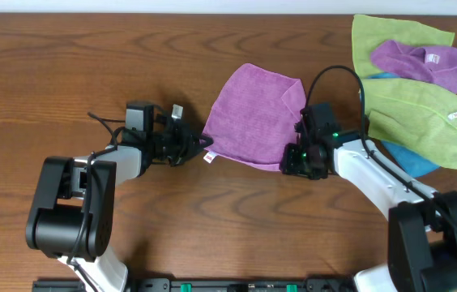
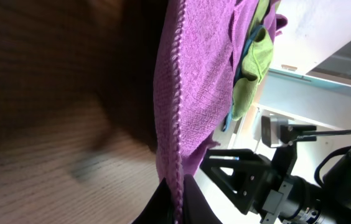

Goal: Fold the cloth
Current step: 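Grasp the towel's right corner with the right gripper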

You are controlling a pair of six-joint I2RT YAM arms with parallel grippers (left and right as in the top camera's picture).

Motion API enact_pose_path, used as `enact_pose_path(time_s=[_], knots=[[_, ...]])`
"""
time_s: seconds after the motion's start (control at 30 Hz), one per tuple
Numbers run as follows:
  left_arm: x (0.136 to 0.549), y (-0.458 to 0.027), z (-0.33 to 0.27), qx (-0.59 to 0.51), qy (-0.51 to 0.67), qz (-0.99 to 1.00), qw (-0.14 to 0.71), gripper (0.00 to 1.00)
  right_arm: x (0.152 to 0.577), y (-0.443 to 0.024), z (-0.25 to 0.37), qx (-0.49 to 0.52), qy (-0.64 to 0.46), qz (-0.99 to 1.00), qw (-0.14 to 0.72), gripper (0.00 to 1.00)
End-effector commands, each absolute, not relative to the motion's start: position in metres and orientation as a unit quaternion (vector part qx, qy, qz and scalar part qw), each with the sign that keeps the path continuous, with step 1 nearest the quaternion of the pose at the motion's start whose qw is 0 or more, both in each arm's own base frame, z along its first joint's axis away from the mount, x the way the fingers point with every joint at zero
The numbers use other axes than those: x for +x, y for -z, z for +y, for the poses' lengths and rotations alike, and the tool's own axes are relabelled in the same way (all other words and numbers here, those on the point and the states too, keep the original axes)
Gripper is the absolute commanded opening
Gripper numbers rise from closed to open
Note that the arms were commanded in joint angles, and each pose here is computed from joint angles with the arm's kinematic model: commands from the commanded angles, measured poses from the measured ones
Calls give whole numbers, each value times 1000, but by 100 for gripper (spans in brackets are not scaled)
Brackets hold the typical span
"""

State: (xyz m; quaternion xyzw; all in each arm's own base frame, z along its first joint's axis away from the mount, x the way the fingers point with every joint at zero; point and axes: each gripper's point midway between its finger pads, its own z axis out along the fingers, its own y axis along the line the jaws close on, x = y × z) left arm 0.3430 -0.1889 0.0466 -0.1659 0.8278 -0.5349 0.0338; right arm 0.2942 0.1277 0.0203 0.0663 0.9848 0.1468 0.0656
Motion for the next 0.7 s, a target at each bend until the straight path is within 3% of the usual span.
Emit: enact_pose_path(time_s=[0.0, 0.3, 0.67], knots=[[348, -55, -190, -148, 543, 825, 44, 6, 307, -40, 135, 58, -158, 979, 111, 43], [347, -56, -190, -147, 545, 824, 43, 6, 313, -42, 123, 109, -130, 977, 128, 43], [353, -59, -175, -153, 554, 817, 52, 6, 265, -27, 86, 173, -30, 984, 42, 36]])
